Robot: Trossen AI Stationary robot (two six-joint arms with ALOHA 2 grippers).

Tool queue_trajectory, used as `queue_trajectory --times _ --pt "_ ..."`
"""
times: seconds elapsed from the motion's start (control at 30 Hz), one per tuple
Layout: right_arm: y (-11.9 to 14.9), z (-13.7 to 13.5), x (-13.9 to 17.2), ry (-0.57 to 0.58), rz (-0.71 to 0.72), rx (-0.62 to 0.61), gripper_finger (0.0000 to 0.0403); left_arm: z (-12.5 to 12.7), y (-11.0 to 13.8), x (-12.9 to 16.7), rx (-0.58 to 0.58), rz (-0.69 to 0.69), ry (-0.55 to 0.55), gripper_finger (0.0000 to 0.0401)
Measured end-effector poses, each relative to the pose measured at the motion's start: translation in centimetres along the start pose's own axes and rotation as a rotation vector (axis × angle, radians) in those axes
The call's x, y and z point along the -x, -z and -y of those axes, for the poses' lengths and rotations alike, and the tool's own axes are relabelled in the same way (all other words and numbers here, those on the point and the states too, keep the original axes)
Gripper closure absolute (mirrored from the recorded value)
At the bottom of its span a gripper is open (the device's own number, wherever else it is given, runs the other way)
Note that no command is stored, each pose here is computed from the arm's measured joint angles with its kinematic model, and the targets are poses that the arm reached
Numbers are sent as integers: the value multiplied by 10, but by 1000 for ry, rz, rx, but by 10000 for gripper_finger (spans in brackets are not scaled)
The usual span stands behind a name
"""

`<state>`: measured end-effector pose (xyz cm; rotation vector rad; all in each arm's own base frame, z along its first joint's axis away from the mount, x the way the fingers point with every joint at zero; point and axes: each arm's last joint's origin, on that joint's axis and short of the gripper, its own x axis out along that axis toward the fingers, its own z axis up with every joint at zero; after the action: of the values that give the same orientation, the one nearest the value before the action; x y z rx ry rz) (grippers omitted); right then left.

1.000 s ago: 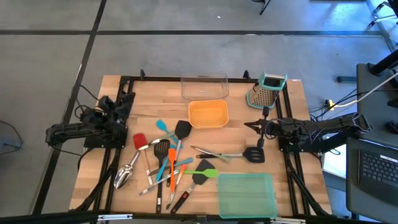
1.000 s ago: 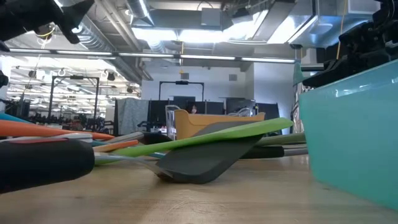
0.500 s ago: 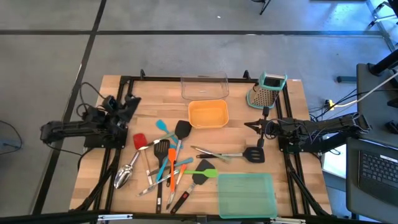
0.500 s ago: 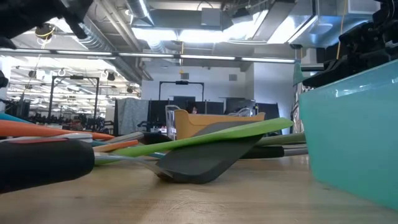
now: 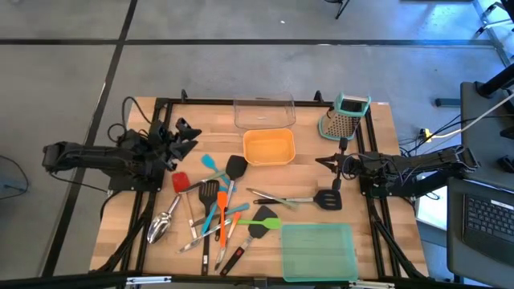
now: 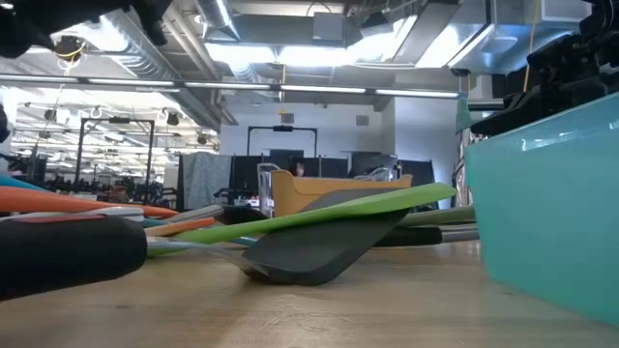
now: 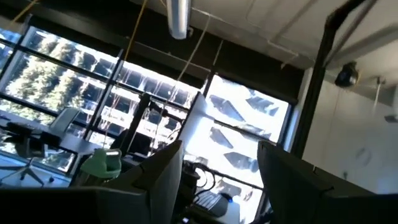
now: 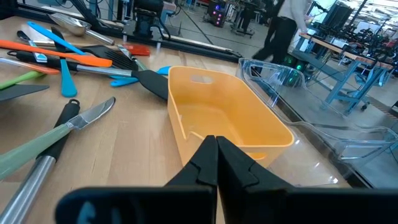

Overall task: Pick & Place Kitchen Items
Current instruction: Put the black spatula into the green bin

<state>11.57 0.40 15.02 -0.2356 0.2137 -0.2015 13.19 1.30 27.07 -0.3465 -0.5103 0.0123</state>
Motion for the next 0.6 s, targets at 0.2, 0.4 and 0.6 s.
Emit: queue_trajectory --times 0.2,0.4,0.6 --pt "0 0 0 0 0 0 403 1 3 -17 -130 -65 -9 198" --pt "0 0 0 0 1 0 403 14 -20 -43 -182 106 33 198" --pt "0 0 0 0 0 0 403 39 -15 -63 -184 110 397 198"
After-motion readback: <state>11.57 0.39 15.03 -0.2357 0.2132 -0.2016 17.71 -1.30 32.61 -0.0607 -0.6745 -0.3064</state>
